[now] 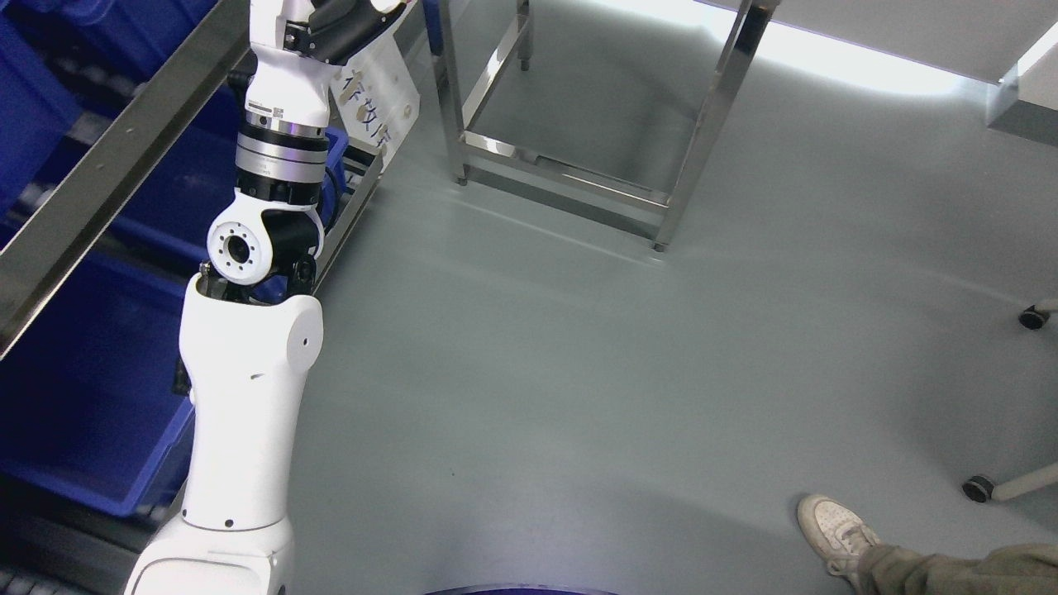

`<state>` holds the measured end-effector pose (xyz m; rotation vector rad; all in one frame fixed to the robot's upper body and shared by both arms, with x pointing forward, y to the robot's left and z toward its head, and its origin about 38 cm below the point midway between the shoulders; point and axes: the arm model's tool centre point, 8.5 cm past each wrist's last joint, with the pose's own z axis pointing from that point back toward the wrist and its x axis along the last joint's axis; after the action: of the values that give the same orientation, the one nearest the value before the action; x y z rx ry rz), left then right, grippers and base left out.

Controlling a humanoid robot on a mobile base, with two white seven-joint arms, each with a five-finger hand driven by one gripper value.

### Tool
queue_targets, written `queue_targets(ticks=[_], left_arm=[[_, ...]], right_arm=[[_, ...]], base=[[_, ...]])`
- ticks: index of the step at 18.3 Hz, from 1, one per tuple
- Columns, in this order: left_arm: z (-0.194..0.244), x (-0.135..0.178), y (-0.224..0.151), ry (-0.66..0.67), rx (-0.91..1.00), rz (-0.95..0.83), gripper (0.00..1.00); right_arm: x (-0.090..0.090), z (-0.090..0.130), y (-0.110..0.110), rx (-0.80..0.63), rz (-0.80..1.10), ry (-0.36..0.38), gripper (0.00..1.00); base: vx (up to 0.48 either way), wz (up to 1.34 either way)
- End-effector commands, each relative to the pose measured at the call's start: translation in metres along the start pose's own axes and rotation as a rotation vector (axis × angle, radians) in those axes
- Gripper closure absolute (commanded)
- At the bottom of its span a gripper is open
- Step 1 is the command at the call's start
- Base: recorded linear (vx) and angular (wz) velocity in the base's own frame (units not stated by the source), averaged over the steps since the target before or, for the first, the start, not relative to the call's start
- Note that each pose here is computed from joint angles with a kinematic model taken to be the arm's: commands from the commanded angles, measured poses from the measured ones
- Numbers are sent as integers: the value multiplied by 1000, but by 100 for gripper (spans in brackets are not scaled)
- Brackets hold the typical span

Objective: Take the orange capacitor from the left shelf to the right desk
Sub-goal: 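Turn toward the steel table carrying the capacitor in the left hand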

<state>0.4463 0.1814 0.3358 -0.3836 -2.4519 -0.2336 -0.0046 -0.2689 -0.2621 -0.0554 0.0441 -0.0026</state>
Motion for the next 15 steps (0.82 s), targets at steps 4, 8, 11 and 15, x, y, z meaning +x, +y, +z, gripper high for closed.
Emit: queue_targets(ticks=[4, 8, 11, 15], left_arm=[[-6, -2, -14, 7, -57, 12, 99], [-11, -2, -22, 3, -80, 19, 99], [-15, 0, -27, -6, -96, 28, 99], [-13, -4, -39, 4, -124, 44, 99]], right_arm=[[11, 0, -11, -17, -10, -32, 0], [11, 0, -11, -17, -10, -32, 0], [11, 0, -11, -17, -10, -32, 0], [11, 0, -11, -17, -10, -32, 0]], base=[[301, -319], [365, -190], [395, -137], [397, -96]])
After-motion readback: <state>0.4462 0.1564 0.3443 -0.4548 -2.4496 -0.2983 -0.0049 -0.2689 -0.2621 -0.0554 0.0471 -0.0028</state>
